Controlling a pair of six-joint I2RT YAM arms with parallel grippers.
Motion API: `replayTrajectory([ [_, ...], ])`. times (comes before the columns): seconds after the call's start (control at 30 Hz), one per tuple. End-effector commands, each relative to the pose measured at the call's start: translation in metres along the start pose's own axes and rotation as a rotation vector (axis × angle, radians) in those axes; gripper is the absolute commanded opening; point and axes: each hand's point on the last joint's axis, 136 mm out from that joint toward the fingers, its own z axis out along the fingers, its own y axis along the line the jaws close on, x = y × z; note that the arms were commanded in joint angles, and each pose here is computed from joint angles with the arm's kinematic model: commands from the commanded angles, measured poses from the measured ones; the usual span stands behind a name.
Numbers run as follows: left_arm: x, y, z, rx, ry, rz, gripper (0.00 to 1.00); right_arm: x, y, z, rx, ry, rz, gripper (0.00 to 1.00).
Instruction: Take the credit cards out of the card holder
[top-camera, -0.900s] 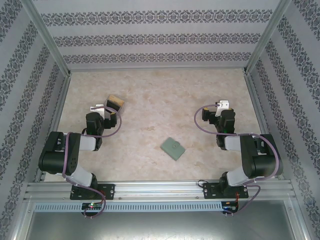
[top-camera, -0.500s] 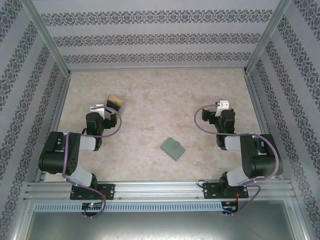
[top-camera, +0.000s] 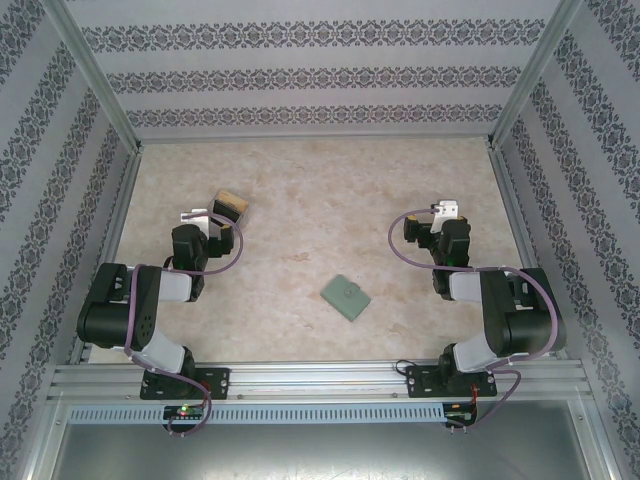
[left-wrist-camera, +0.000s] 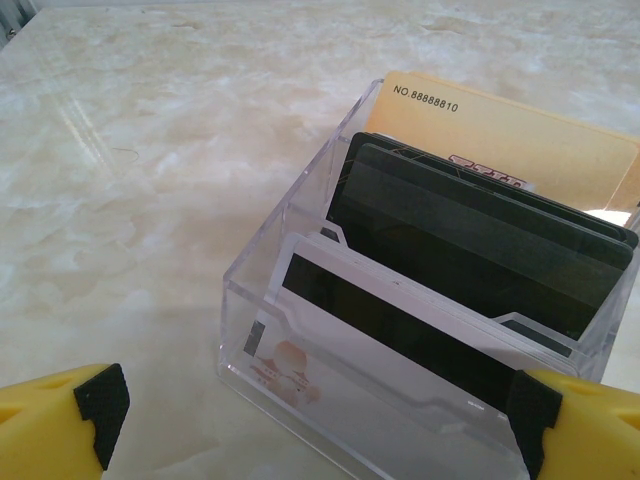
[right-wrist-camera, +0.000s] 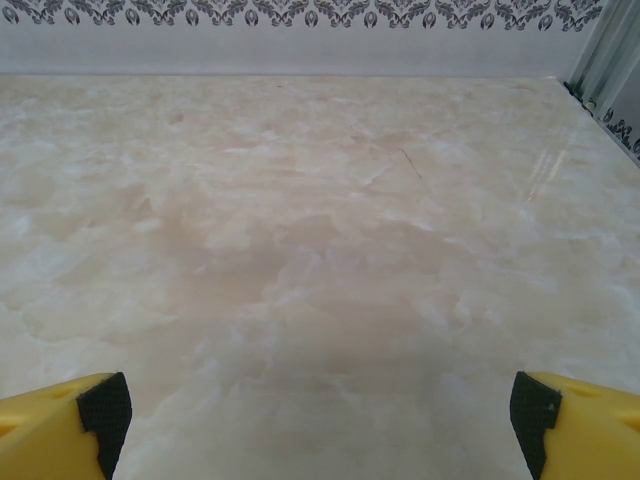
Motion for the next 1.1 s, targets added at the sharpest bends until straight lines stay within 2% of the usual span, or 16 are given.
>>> replayTrajectory([
  [0.0,-0.018,0.007,0.001,-0.028,-0.044,-0.006,0.99,-0.01,-0.004,0.0,0.01,-0.038,0.014,0.98],
  [0.27,-0.043,0.023,-0.025,-0.112,0.057,-0.073,0.99,-0.042,-0.018,-0.029,0.105,-0.08,0.038,0.98],
  [0.47,-0.06,0.029,-0.063,-0.142,0.103,-0.243,0.99,-0.073,-0.026,-0.053,0.174,-0.073,0.196,0.98],
  [0.53,-0.062,0.027,-0.076,-0.131,0.13,-0.304,0.99,-0.076,-0.028,-0.062,0.195,-0.025,0.269,0.98],
  [0.67,-0.069,0.019,-0.099,-0.088,0.166,-0.38,0.99,-0.078,-0.027,-0.079,0.232,0.159,0.397,0.98],
  [0.77,-0.072,0.01,-0.111,-0.03,0.179,-0.371,0.99,-0.077,-0.008,-0.082,0.134,0.242,0.419,0.98],
  [0.9,-0.072,0.009,-0.122,-0.02,0.208,-0.358,0.99,-0.075,0.016,-0.089,0.031,0.305,0.49,0.98],
  [1.07,-0.074,0.013,-0.121,-0.049,0.204,-0.354,0.99,-0.055,0.063,-0.097,-0.08,0.47,0.425,0.98],
])
